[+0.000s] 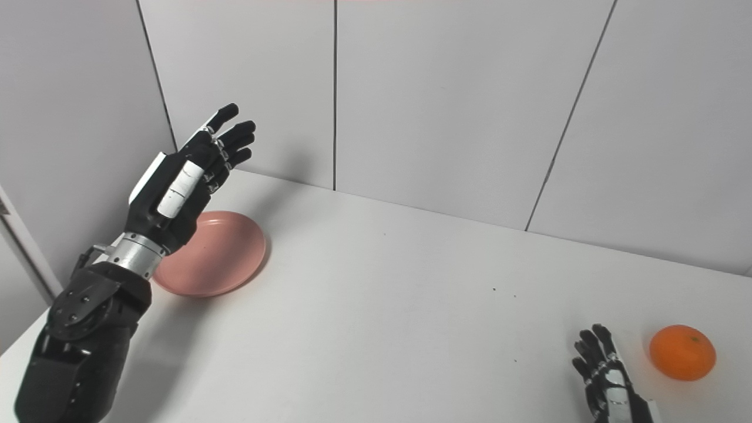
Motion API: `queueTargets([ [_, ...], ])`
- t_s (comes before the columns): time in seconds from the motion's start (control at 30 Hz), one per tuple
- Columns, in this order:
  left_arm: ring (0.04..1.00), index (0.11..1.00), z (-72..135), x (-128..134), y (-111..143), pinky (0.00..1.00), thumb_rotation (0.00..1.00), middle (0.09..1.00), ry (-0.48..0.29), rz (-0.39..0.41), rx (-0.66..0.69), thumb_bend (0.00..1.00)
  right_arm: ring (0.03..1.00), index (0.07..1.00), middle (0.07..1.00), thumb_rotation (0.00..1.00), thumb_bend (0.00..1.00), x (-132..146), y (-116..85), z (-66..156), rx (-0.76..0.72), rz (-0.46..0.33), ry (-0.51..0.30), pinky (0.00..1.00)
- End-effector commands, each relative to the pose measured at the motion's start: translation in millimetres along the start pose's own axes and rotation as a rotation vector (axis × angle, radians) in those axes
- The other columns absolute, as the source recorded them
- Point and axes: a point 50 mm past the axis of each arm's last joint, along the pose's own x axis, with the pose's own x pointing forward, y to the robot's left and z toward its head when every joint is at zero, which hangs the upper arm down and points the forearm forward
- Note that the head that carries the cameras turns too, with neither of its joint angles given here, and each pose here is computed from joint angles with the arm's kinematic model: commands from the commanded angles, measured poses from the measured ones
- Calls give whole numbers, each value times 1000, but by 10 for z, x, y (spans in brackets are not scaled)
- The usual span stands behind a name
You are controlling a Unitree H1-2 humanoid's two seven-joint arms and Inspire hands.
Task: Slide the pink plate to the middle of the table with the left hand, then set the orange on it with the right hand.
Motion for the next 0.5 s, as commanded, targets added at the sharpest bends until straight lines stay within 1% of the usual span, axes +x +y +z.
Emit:
queueTargets([
  [0.0,930,940,213,126,205,941,729,890,-109,2,44,1000,947,953,939,934,825,-386,150,-487,86,-35,181,956],
  [0.1,945,945,186,191,406,953,748,919,-105,23,56,1000,947,953,937,935,827,-387,148,-484,84,-33,181,957],
  [0.27,955,934,95,268,801,985,758,924,-80,36,37,1000,943,952,936,938,830,-392,135,-481,81,-34,184,958],
  [0.4,962,933,30,293,992,999,748,927,-69,45,-6,1000,942,952,934,935,832,-401,123,-477,86,-38,189,960],
  [0.47,978,944,-4,291,1076,1000,761,948,-67,52,-17,1000,942,953,935,937,829,-404,116,-479,85,-38,190,956],
])
